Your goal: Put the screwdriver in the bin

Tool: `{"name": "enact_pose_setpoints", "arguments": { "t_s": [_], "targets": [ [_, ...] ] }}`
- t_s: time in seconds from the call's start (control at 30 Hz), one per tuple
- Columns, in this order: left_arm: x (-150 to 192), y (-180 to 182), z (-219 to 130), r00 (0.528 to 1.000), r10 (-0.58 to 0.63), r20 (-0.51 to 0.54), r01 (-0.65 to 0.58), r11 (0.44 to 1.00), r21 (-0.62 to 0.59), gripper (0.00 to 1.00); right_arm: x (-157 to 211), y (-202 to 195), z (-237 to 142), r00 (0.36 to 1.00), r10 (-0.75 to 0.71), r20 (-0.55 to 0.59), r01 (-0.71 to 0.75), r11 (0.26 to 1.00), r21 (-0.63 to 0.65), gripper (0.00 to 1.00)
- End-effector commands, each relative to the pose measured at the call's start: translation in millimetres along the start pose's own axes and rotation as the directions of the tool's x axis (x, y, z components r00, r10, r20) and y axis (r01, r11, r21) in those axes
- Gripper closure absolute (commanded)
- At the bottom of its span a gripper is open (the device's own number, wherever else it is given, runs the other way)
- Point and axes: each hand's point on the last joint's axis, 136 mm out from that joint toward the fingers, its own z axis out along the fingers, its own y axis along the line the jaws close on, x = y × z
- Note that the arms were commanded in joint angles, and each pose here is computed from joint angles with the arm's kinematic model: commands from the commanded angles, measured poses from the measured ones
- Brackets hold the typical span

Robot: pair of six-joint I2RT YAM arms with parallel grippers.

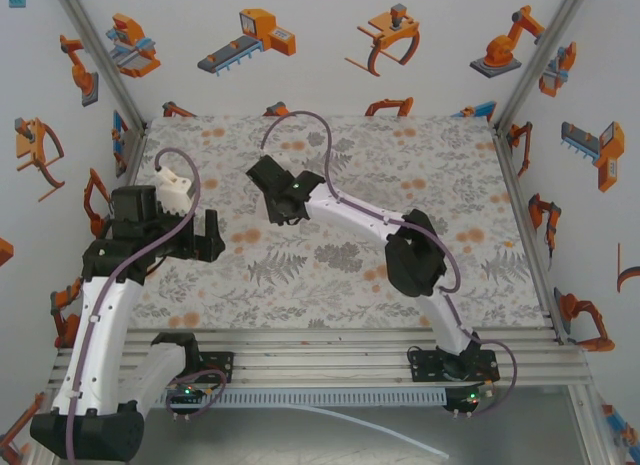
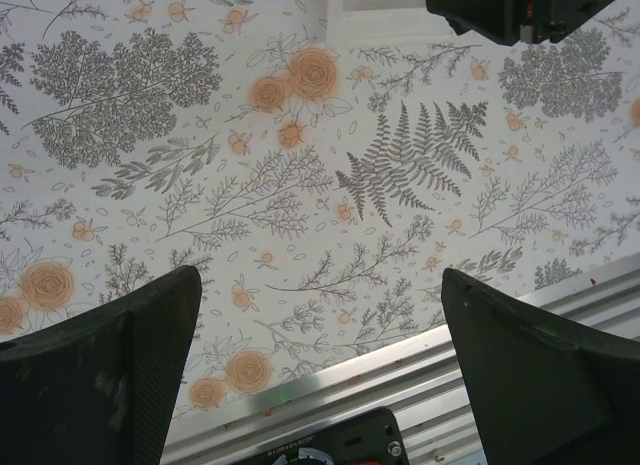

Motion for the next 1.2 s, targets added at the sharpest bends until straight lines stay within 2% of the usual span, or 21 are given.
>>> {"name": "enact_pose_setpoints", "arguments": {
  "t_s": [0.0, 0.27, 1.17],
  "targets": [
    [-1.0, -4.1, -3.0, 1.0, -0.01, 0.025, 0.009, 1.0, 0.022, 0.03, -8.6, -1.2, 0.4, 0.999, 0.026, 0.026, -0.027, 0.999, 0.04, 0.82],
    [1.7, -7.0, -5.3, 0.999, -0.004, 0.039, 0.003, 0.999, 0.032, 0.03, -7.4, -10.3, 10.6, 0.998, 0.041, 0.037, -0.045, 0.994, 0.1, 0.82],
    [2.9, -11.0, -5.5, 0.999, -0.005, 0.047, 0.002, 0.999, 0.054, 0.03, -13.6, -32.9, 48.2, 0.999, 0.038, 0.005, -0.039, 0.982, 0.182, 0.82]
  ]
}}
